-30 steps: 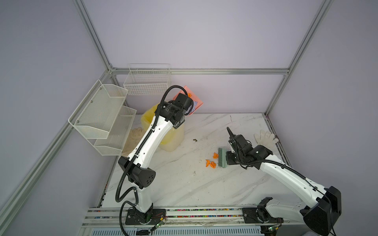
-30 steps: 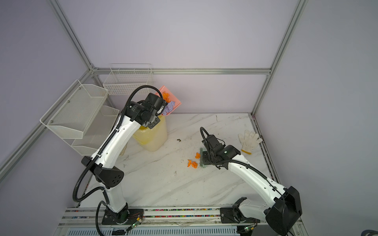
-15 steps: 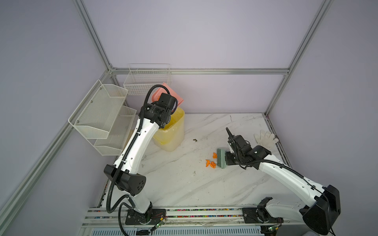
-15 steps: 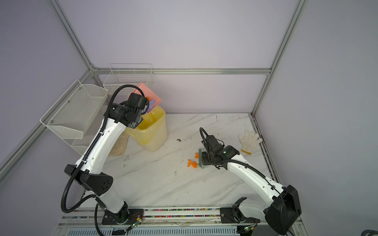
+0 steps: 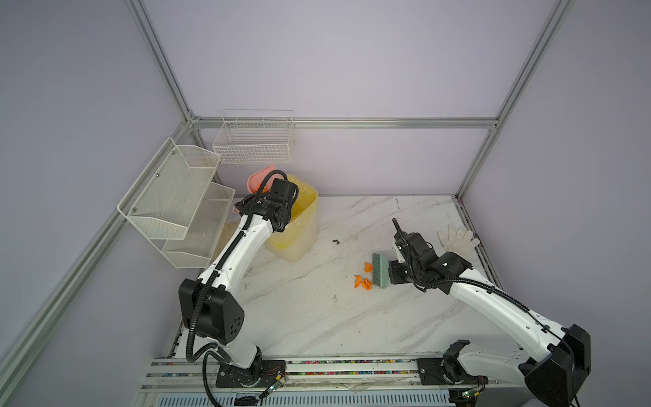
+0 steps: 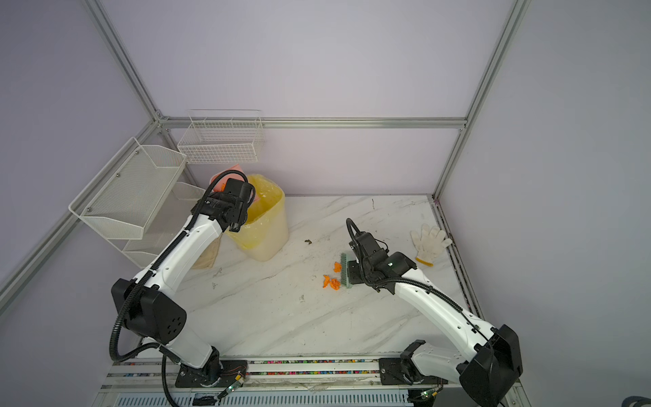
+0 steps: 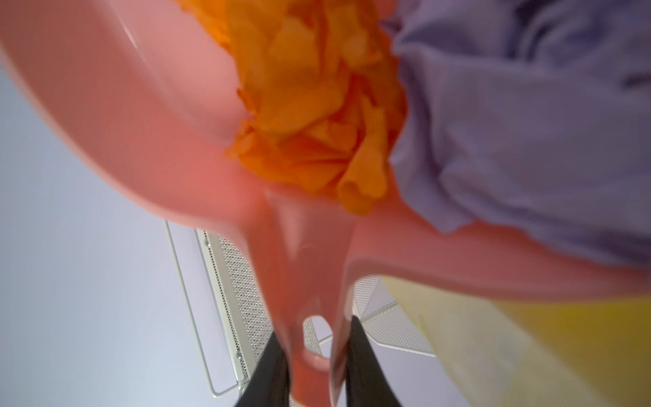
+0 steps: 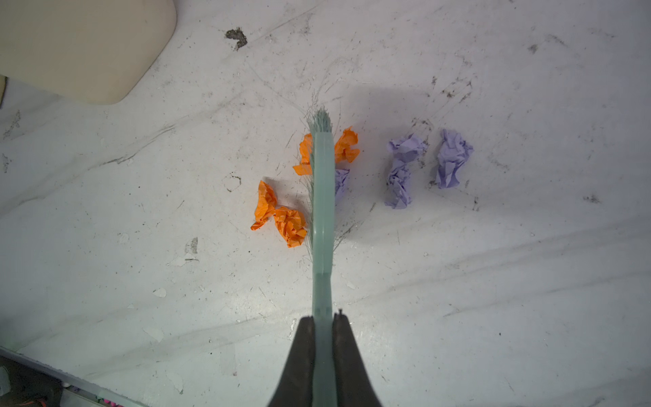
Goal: Sweep away the paper scraps from the table
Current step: 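Tip the pink dustpan over the yellow bin with the left gripper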
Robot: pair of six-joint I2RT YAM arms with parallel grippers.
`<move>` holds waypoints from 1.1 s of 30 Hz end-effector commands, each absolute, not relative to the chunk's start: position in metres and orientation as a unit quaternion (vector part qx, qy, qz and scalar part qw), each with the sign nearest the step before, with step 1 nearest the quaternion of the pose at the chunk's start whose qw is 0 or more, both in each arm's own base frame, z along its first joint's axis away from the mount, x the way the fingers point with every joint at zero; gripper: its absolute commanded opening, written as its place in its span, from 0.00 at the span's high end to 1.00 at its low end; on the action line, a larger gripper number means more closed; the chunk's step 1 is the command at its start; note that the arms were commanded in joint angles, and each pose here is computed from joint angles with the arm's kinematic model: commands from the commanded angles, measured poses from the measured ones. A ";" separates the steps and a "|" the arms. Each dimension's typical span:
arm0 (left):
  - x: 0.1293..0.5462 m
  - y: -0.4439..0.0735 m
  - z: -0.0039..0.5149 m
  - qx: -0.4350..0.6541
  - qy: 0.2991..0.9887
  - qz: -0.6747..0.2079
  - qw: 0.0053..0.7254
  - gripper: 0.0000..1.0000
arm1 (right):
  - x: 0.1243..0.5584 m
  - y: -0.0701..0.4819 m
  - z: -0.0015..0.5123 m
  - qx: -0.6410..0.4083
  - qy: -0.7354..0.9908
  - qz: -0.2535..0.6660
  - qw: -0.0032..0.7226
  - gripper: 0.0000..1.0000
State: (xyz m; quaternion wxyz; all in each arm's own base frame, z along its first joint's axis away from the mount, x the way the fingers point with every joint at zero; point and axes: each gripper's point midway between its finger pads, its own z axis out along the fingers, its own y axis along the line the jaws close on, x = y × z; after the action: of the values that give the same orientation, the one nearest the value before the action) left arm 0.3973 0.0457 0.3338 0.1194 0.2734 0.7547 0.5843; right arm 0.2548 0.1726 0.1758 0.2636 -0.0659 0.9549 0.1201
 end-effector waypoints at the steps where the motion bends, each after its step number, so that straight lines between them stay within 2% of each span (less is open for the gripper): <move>1: 0.394 0.052 0.371 0.259 0.720 0.629 0.137 1.00 | 0.255 0.169 0.180 -0.065 0.951 0.123 0.276 1.00; 11: 0.405 0.049 0.382 0.279 0.685 0.658 0.143 1.00 | 0.253 0.166 0.182 -0.064 0.950 0.121 0.282 1.00; 12: 0.406 0.049 0.386 0.274 0.683 0.660 0.151 0.98 | 0.253 0.166 0.183 -0.065 0.949 0.121 0.283 1.00; 13: 0.407 0.049 0.391 0.272 0.679 0.663 0.158 0.90 | 0.253 0.166 0.183 -0.066 0.949 0.121 0.283 1.00; 14: 0.409 0.048 0.396 0.268 0.675 0.667 0.166 0.89 | 0.253 0.166 0.183 -0.067 0.949 0.121 0.284 1.00; 24: 0.410 0.051 0.396 0.295 0.656 0.672 0.175 0.91 | 0.253 0.166 0.187 -0.073 0.946 0.123 0.290 1.00; 33: 0.400 0.055 0.379 0.337 0.643 0.663 0.180 0.89 | 0.257 0.170 0.192 -0.079 0.943 0.126 0.296 1.00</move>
State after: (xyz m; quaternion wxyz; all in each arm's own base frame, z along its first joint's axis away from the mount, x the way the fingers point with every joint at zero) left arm 0.4066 0.0583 0.3742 0.1607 0.3163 0.6566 0.6655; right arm 0.2514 0.1695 0.1832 0.2785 -0.0758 0.9494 0.1239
